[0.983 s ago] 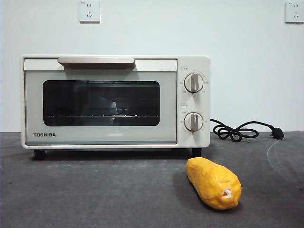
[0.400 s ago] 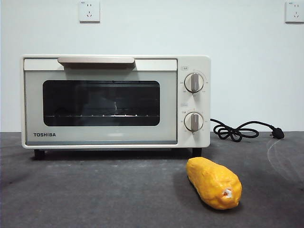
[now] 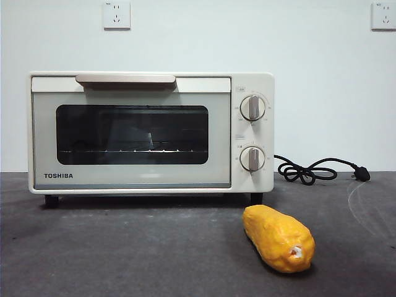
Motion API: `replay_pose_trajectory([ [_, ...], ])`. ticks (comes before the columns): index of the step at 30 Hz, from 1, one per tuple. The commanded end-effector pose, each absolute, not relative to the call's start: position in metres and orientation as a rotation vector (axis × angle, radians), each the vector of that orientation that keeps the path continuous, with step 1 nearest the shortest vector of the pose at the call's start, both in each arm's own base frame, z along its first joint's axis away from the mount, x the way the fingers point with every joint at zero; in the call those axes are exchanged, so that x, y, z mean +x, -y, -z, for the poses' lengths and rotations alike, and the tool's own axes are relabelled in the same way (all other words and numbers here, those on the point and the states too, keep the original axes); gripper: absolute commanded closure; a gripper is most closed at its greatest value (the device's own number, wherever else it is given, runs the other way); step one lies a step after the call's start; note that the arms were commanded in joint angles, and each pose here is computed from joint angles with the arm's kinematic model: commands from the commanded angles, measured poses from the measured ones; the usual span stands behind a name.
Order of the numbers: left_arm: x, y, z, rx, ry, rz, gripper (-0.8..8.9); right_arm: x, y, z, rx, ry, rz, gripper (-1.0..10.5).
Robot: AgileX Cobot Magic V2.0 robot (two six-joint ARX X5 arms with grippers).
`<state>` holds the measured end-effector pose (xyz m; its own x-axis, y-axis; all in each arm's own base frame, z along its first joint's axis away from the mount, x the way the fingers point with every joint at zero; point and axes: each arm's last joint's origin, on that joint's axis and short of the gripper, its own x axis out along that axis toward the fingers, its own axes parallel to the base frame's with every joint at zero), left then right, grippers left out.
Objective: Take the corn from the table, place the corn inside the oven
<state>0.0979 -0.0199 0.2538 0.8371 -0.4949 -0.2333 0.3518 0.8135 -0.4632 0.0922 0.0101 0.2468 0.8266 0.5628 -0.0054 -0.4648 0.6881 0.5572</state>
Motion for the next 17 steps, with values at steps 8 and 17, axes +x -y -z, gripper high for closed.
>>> replay_pose_trajectory([
  [8,0.130,0.028,-0.303,-0.328,-0.534,0.612,8.19,0.107,-0.016,-0.312,0.466,-0.365,-0.773,9.5],
  [17,0.143,0.035,-0.345,-0.237,-0.561,0.664,8.19,0.124,-0.037,-0.339,0.343,-0.558,-0.790,7.8],
])
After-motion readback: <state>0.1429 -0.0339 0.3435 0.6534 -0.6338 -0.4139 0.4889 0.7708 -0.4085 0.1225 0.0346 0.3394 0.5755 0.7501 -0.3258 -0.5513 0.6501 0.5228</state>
